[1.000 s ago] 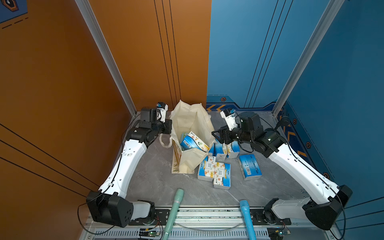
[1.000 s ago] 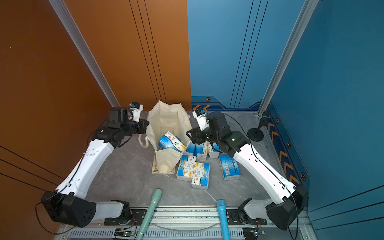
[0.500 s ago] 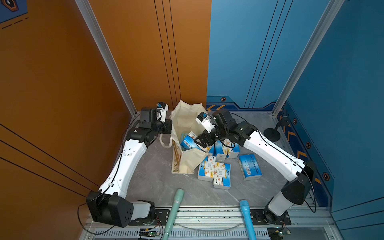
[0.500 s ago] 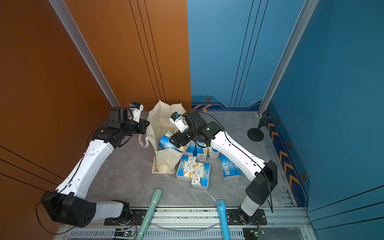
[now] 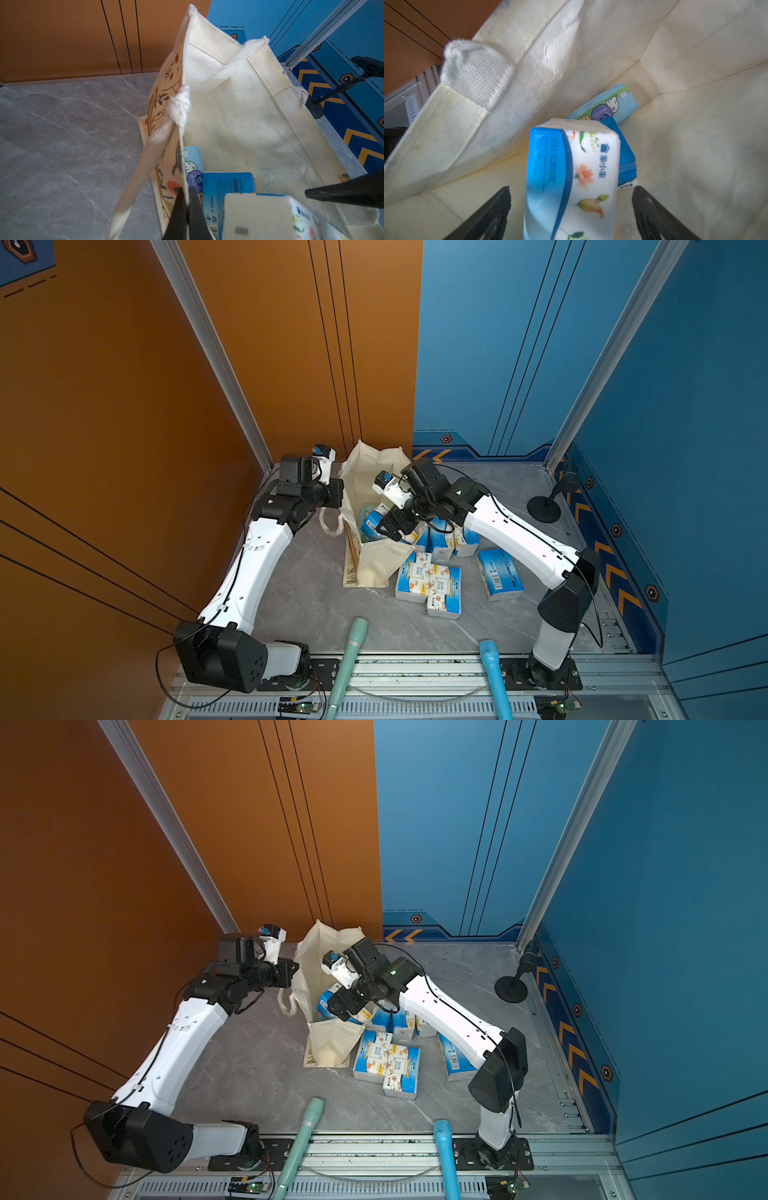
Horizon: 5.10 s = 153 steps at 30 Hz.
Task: Put tissues into the canvas bag
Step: Adjust the pack of facial tissues in the canvas bag, then pick up the pack of facial tissues from the center of the board.
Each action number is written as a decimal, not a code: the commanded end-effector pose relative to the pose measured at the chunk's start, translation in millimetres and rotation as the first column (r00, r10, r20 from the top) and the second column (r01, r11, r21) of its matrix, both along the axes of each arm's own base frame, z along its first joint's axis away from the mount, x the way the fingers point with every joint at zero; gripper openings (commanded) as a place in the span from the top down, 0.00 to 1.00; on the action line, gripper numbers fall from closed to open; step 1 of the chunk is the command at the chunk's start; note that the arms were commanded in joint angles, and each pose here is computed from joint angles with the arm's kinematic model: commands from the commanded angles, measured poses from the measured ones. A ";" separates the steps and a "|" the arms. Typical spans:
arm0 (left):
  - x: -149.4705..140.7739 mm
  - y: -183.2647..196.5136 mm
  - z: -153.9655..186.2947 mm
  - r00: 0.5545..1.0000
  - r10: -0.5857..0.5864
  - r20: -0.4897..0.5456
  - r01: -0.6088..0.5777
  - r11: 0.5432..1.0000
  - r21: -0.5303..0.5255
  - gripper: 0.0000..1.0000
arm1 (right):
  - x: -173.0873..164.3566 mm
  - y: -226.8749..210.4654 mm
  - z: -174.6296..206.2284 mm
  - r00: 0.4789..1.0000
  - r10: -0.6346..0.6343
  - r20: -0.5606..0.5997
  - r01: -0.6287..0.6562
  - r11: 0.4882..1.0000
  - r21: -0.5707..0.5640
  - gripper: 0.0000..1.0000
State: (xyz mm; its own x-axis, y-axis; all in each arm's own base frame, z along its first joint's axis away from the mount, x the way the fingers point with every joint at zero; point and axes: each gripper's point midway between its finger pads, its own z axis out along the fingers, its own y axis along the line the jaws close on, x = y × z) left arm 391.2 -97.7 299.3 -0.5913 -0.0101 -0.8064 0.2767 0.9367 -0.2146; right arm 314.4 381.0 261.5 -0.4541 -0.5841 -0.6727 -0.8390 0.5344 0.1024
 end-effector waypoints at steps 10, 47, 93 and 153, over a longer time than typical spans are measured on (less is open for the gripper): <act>4.9 1.6 1.4 1.000 -0.010 0.013 0.010 1.000 -0.003 1.00 | 11.4 15.6 -18.0 1.000 -0.002 -0.026 0.001 0.998 -0.066 0.50; 9.8 -0.9 -9.4 0.999 -0.028 -0.015 0.028 1.000 -0.008 1.00 | 165.0 56.5 25.8 0.742 -0.315 0.593 0.279 0.948 0.154 0.71; 1.2 0.1 -3.8 0.999 -0.028 -0.018 0.028 1.000 0.006 1.00 | 56.6 -252.6 -95.0 0.558 -0.829 0.038 0.813 0.538 -0.222 0.24; 3.9 -2.8 -9.9 0.999 -0.031 -0.033 0.031 0.999 0.012 1.00 | 69.9 -207.4 67.3 0.646 -0.742 0.179 0.697 0.669 0.259 0.63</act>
